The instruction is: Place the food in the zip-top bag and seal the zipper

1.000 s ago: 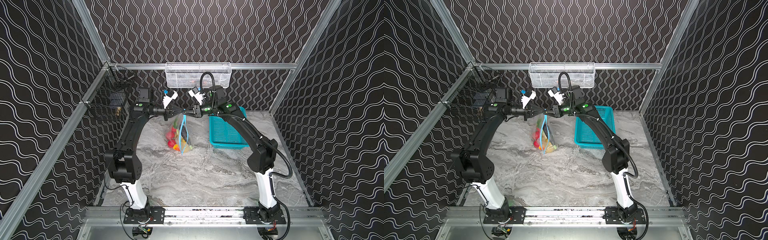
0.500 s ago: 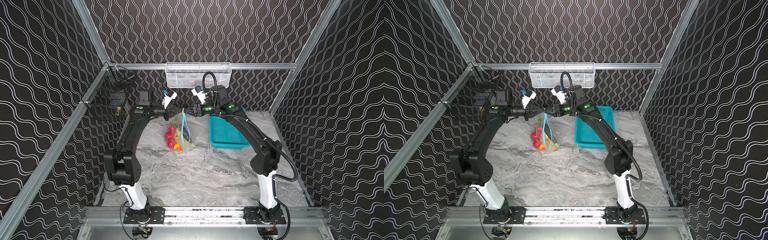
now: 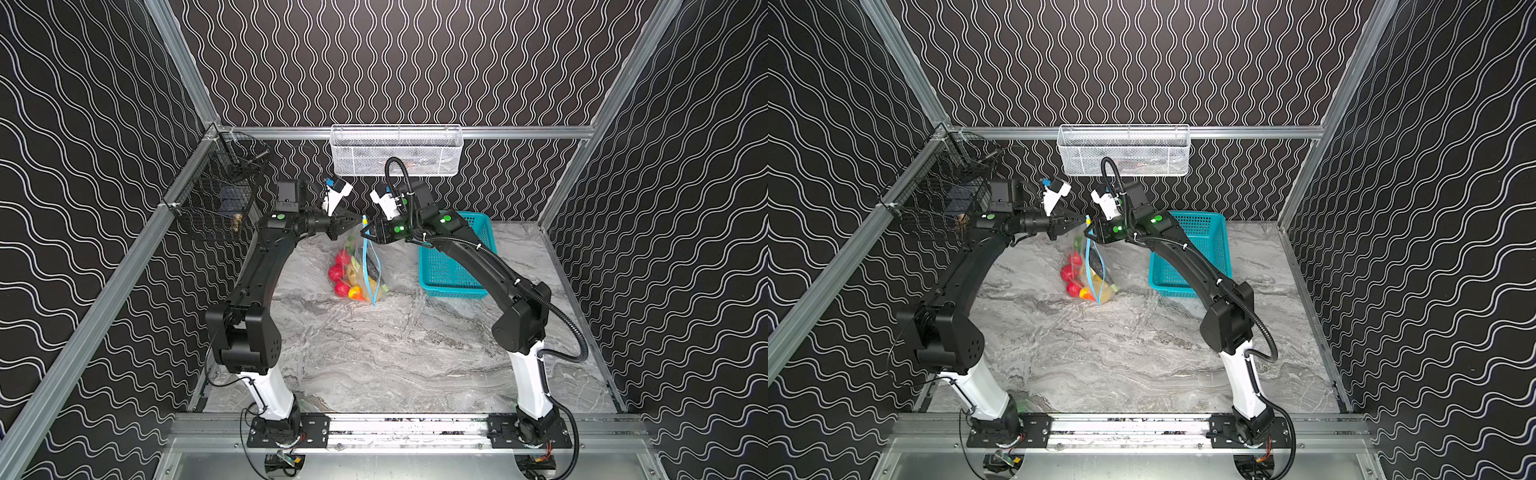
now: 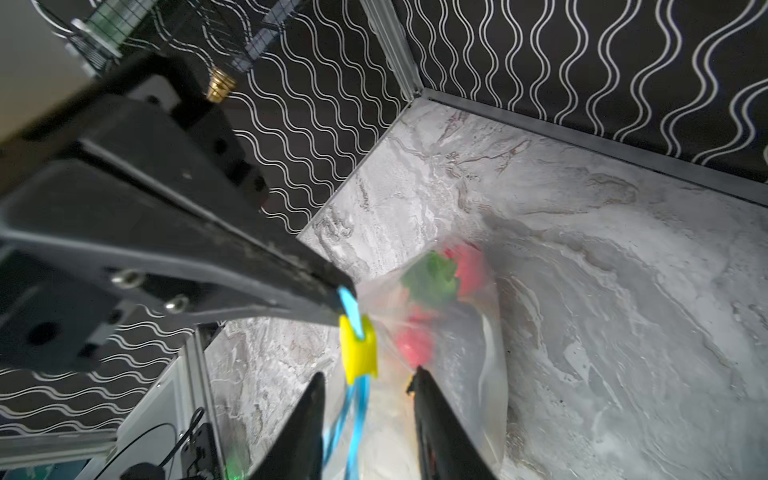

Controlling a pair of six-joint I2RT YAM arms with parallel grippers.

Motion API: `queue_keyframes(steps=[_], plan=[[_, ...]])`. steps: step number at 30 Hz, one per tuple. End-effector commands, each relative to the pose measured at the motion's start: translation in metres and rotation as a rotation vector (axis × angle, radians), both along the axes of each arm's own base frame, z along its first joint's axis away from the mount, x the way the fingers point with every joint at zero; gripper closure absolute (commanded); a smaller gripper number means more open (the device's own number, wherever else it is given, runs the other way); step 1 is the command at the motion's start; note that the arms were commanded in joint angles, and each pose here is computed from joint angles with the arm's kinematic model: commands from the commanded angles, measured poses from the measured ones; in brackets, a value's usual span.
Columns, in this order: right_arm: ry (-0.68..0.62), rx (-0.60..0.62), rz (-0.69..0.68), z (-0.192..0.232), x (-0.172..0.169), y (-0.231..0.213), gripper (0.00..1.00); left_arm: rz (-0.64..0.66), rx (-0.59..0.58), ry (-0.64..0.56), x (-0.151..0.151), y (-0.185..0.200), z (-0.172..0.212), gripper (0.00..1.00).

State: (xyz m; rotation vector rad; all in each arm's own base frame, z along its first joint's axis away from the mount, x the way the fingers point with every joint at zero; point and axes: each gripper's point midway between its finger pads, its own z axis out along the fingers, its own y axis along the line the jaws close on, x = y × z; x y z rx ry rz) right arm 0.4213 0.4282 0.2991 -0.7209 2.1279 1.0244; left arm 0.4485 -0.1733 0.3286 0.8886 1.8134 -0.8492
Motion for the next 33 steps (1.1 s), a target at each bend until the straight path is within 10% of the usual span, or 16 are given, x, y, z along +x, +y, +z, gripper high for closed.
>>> queue_keyframes(steps=[1,10,21,29,33], plan=[[-0.024,-0.028,-0.05,-0.001,0.006,0.0,0.71,0.022,-0.012,-0.009,0.0,0.001,0.009,1.0],[-0.072,-0.045,-0.033,0.003,0.007,0.001,1.0,0.078,-0.006,0.02,-0.005,0.007,0.011,1.0],[-0.224,0.052,0.233,0.047,-0.019,0.008,1.0,0.117,0.02,0.037,-0.028,0.023,0.017,1.0],[-0.237,0.073,0.35,0.051,-0.038,0.006,1.0,0.089,-0.031,0.022,-0.019,0.057,0.028,0.3],[-0.226,0.071,0.381,0.048,-0.045,0.004,1.0,0.01,-0.075,-0.021,-0.018,0.069,0.036,0.1]])
